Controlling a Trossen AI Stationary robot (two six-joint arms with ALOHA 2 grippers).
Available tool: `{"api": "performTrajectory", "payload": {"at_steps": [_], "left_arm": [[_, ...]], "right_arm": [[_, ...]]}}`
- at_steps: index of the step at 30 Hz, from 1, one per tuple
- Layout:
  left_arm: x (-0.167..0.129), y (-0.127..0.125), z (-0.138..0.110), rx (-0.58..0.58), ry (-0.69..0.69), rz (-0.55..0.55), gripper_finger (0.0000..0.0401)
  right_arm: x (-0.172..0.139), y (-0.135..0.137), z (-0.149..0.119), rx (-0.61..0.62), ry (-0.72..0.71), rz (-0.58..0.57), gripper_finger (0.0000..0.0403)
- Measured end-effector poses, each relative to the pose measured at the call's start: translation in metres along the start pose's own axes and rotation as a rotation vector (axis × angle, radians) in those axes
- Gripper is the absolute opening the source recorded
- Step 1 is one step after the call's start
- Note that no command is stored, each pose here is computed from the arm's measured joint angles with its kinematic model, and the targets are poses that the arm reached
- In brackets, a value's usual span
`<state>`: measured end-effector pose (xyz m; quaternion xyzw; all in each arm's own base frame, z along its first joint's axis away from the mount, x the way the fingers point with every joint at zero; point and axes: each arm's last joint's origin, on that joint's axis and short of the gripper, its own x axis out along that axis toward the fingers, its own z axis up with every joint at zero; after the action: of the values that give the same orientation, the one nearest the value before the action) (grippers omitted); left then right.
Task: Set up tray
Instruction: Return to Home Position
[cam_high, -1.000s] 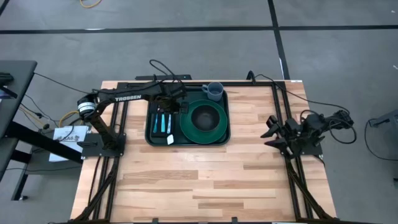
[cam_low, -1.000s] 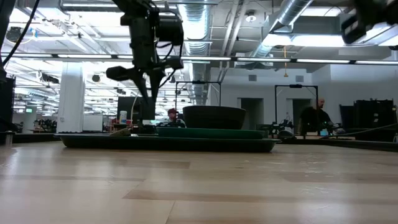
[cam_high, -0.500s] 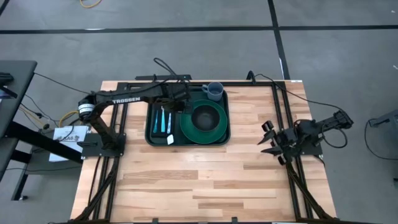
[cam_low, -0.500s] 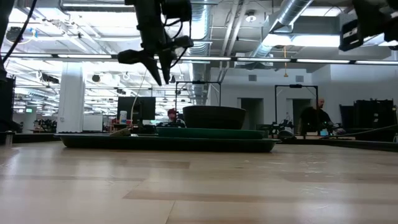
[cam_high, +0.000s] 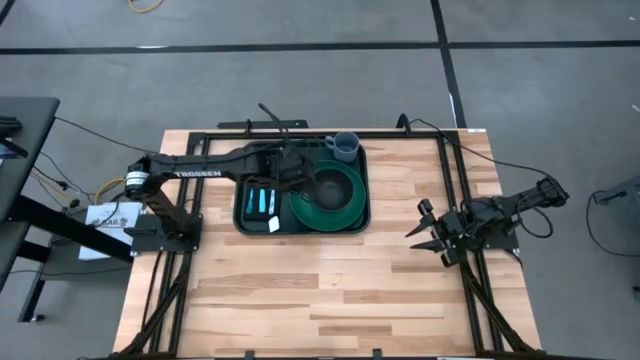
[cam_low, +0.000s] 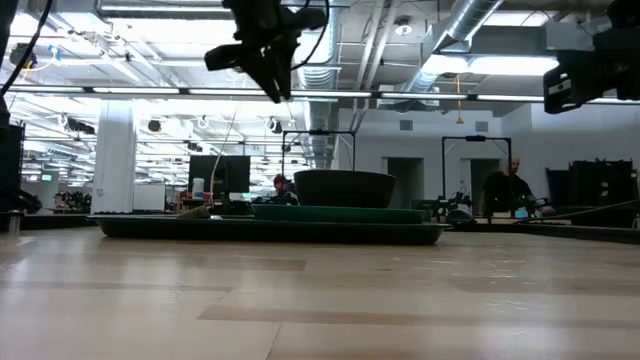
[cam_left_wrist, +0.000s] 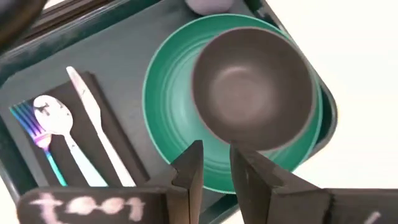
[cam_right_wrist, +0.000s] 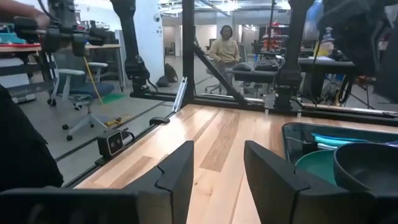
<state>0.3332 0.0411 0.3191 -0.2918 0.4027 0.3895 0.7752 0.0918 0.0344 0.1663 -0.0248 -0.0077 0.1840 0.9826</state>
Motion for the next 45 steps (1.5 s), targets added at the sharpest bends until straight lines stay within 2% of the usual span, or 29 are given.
{"api": "performTrajectory", "payload": {"at_steps": [8,15,22,26,28,30,33,35,40,45], "left_arm": [[-0.019,-0.017,-0.009,0.109,-0.037,-0.056,0.0067],[-0.025,-0.023,-0.013,0.146,-0.060,-0.070,0.0067],[-0.041,-0.032,-0.024,0.343,-0.162,-0.082,0.0067],[-0.072,-0.022,-0.036,0.403,-0.320,-0.004,0.0067],[-0.084,-0.007,-0.048,0.399,-0.377,0.025,0.0067],[-0.093,0.013,-0.063,0.378,-0.396,0.004,0.0067],[-0.099,0.040,-0.088,0.381,-0.418,-0.091,0.0067],[-0.101,0.059,-0.104,0.431,-0.423,-0.196,0.0067],[-0.101,0.105,-0.135,0.609,-0.417,-0.512,0.0067],[-0.097,0.149,-0.158,0.720,-0.435,-0.831,0.0067]], "right_arm": [[0.000,-0.001,0.000,0.041,0.004,-0.017,0.0134],[0.000,-0.001,0.000,0.044,0.003,-0.017,0.0134],[0.000,-0.001,0.000,0.044,0.003,-0.017,0.0134],[0.000,-0.001,0.000,0.044,0.003,-0.017,0.0134],[0.000,-0.001,0.000,0.044,0.003,-0.017,0.0134],[0.000,-0.001,0.000,0.044,0.003,-0.018,0.0134],[0.000,-0.001,0.000,0.044,0.003,-0.018,0.0134],[0.000,-0.001,0.000,0.044,0.003,-0.019,0.0134],[0.000,-0.001,0.000,0.044,0.003,-0.019,0.0134],[0.000,-0.001,0.000,0.044,0.004,-0.019,0.0134]]}}
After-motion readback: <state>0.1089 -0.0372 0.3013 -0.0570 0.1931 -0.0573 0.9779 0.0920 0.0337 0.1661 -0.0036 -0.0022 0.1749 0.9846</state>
